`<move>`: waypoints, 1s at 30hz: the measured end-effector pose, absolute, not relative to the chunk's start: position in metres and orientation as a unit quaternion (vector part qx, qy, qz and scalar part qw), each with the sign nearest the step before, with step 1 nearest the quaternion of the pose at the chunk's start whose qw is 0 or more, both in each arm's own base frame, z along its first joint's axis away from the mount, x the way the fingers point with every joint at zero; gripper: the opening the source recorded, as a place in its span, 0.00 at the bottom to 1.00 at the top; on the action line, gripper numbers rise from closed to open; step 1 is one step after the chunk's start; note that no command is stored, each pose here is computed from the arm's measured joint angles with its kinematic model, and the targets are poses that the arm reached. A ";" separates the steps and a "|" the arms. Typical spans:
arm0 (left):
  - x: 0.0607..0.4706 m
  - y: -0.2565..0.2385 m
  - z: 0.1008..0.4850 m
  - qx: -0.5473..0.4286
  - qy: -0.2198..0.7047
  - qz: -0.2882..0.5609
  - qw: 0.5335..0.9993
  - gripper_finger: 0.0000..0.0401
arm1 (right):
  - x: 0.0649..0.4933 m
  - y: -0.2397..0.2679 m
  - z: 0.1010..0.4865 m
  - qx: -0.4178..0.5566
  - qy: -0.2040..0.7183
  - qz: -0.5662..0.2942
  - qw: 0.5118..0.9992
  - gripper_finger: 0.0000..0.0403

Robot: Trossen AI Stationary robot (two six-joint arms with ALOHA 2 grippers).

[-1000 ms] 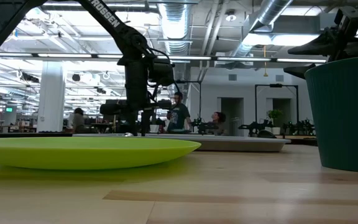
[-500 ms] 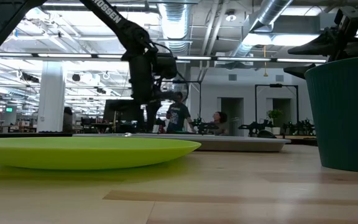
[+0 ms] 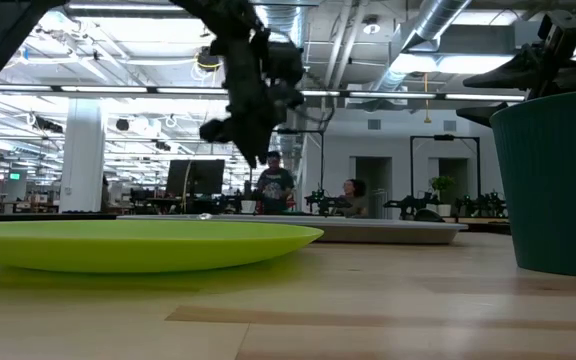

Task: Pick and place plate/cup/fork/spoon on tray
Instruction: Put the green plate on the gray tray to the right of the orange fork

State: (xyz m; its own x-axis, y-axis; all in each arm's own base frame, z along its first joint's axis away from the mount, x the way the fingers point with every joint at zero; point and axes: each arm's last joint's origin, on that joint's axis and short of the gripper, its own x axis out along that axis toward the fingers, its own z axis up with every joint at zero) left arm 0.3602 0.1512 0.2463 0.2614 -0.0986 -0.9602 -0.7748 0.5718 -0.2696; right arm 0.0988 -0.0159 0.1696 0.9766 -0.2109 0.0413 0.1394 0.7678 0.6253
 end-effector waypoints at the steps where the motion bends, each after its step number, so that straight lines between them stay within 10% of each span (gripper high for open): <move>1: 0.362 0.143 0.252 -0.383 0.559 0.236 0.697 0.17 | 0.099 -0.016 0.170 0.328 -0.055 -0.093 0.939 0.58; 12: 0.364 0.016 0.269 -0.215 0.617 0.280 0.703 0.20 | 0.099 -0.016 0.168 0.326 -0.048 -0.096 0.939 0.58; 24: 0.318 -0.093 0.281 -0.169 0.643 0.361 0.653 0.57 | 0.099 -0.016 0.166 0.327 -0.037 -0.100 0.939 0.58; 30: 0.304 -0.106 0.295 -0.171 0.627 0.348 0.676 0.60 | 0.099 -0.016 0.166 0.321 -0.035 -0.101 0.941 0.58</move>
